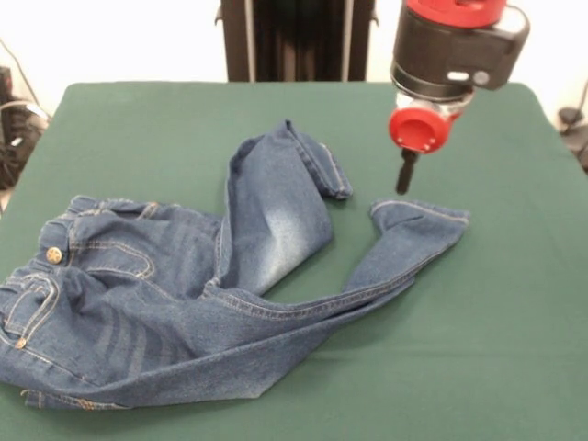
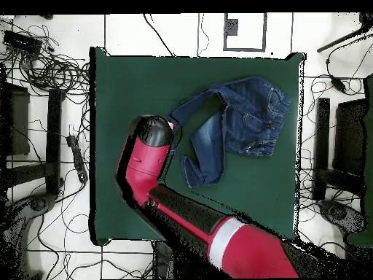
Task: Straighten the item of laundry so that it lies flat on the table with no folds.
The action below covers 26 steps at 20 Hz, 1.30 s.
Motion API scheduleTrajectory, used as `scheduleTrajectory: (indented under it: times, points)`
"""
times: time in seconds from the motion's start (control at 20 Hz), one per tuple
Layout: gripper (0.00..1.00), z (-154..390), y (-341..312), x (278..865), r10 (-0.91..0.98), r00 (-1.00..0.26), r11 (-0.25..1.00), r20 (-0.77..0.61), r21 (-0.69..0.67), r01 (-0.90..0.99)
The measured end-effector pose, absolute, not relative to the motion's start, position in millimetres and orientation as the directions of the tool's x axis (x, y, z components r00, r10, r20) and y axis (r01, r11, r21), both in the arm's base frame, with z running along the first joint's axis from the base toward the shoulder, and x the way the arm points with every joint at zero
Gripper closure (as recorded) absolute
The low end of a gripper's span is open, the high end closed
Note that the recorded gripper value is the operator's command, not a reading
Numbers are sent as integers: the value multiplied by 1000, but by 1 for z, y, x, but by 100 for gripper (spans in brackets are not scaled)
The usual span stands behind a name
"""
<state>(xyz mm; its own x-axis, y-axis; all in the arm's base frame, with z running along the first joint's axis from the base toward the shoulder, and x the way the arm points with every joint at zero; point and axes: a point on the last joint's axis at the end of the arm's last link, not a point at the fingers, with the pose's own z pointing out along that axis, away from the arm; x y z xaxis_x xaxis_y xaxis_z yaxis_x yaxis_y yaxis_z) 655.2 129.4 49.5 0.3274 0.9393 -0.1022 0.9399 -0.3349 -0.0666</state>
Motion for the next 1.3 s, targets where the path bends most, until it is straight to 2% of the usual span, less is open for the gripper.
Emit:
scheduleTrajectory:
  times: [0.55, 1.3]
  points:
    - [0, 31, 166, 657, 958, 279, -282, -62, -42, 958]
    - [0, 2, 136, 662, 947, 309, -311, -85, -9, 950]
